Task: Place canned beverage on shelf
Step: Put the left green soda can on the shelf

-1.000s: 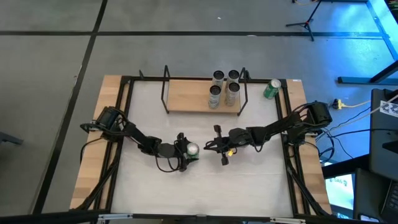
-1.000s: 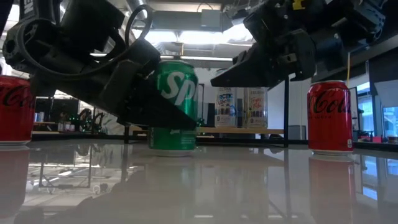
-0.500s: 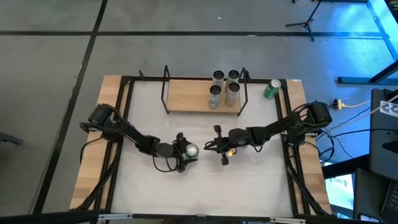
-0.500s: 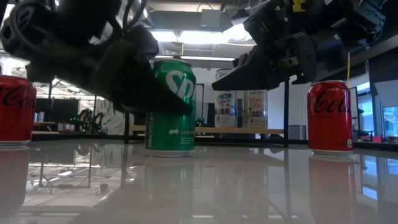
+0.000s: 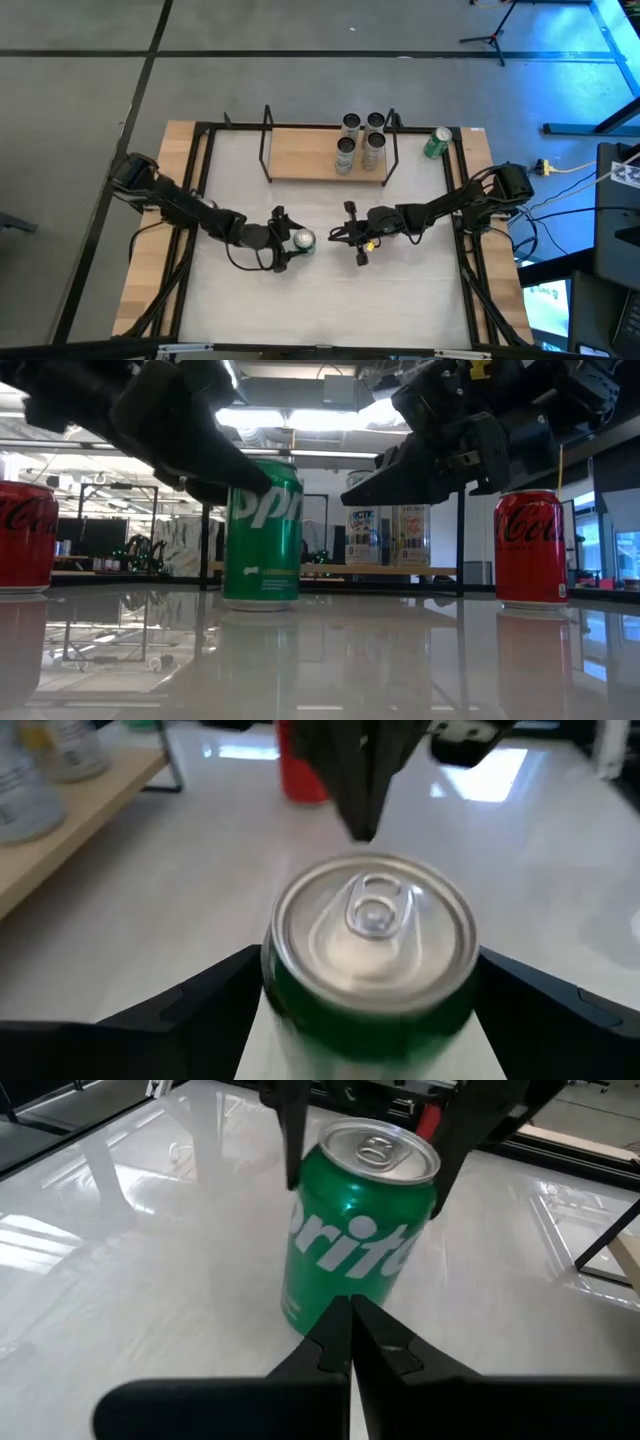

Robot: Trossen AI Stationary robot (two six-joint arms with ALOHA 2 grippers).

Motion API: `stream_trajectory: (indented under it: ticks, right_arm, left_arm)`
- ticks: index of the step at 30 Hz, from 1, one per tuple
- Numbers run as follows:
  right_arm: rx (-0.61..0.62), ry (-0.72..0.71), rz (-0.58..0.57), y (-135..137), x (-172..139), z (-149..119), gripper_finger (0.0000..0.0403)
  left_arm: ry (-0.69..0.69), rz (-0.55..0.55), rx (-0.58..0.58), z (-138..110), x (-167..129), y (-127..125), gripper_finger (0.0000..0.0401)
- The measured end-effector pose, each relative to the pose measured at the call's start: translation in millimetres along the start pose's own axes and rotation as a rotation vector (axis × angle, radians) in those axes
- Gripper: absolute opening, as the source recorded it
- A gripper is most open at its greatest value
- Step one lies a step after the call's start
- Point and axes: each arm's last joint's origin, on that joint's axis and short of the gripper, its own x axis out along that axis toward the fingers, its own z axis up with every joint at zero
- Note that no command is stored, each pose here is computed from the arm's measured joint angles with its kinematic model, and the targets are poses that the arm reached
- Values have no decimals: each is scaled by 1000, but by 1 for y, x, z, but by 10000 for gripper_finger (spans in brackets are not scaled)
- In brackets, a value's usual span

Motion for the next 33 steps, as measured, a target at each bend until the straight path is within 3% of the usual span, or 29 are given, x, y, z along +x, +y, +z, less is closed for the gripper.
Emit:
stream_trajectory:
  ticks: [7,19,28,33]
  right_arm:
    - [22,1,0,0,0,0,5]
    - [22,-1,-1,0,0,0,5]
    - [22,-3,-1,0,0,0,5]
    - [22,-3,-1,0,0,0,5]
  left_arm:
    - [45,67,6,1,-14,1,328]
    - [-128,-10,-76,39,-53,4,328]
    - [-176,-40,-105,46,-57,5,330]
    - [-179,-32,-106,47,-56,8,358]
